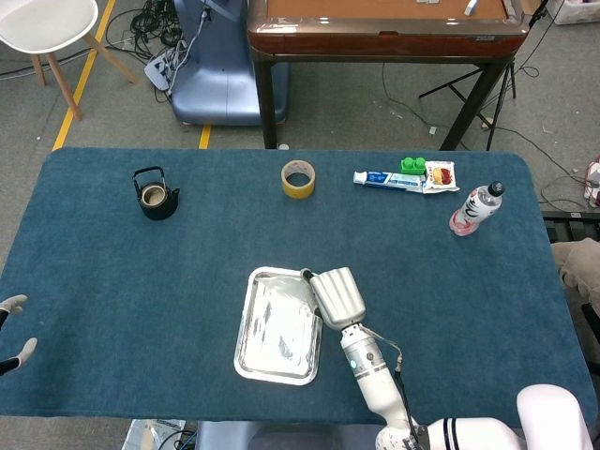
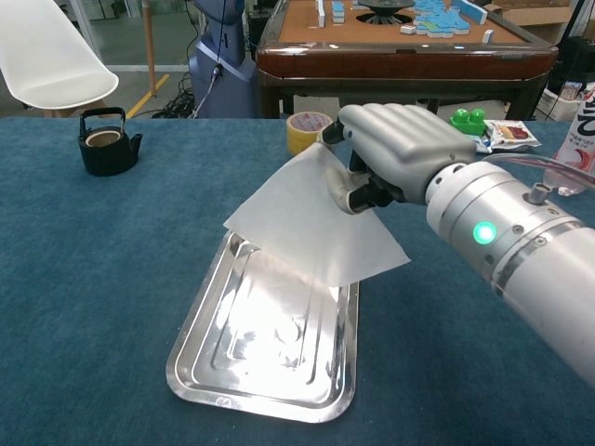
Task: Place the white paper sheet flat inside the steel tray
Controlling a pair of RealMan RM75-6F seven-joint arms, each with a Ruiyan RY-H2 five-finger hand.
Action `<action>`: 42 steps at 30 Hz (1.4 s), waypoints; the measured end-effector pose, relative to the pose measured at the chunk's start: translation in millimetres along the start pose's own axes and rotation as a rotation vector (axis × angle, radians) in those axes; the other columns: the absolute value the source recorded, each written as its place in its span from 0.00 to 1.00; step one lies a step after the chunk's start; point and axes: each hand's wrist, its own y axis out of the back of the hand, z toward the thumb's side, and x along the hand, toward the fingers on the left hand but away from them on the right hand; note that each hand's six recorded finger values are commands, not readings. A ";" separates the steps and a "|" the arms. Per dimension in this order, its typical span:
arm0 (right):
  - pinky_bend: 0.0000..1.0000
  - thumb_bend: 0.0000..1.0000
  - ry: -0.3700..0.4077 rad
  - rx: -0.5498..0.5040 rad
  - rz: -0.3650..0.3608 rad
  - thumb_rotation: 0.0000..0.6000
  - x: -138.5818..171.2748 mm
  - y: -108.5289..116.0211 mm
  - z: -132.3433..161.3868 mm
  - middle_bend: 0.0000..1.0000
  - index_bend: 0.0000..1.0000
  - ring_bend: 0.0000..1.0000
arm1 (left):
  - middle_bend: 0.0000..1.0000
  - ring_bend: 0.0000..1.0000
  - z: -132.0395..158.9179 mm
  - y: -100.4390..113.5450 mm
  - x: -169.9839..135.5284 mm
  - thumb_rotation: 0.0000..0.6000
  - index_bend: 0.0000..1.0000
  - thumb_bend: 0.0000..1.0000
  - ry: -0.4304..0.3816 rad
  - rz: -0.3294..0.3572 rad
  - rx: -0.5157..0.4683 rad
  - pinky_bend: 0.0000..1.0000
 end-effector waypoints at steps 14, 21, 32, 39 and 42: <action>1.00 0.10 0.011 -0.007 0.004 1.00 2.3 2.6 -1.1 1.00 0.34 1.00 | 0.37 0.35 -0.4 0.6 -0.3 1.00 0.26 0.24 0.001 0.001 0.000 0.56; 1.00 0.00 0.020 -0.006 0.004 1.00 4.8 4.9 -1.5 1.00 0.32 1.00 | 0.37 0.35 -0.3 0.2 -0.2 1.00 0.25 0.24 0.002 -0.001 0.001 0.56; 1.00 0.00 0.044 -0.017 -0.014 1.00 9.7 12.8 0.4 1.00 0.31 1.00 | 0.37 0.35 -0.7 0.6 -0.3 1.00 0.26 0.24 0.003 0.001 0.002 0.56; 1.00 0.00 0.069 -0.036 -0.036 1.00 12.8 19.7 3.7 1.00 0.31 1.00 | 0.37 0.35 -0.6 0.6 -0.3 1.00 0.26 0.24 0.003 0.000 0.003 0.56; 1.00 0.00 0.080 -0.042 -0.044 1.00 14.3 22.8 4.7 1.00 0.31 1.00 | 0.37 0.35 -0.8 0.6 -0.3 1.00 0.26 0.24 0.003 0.000 0.003 0.56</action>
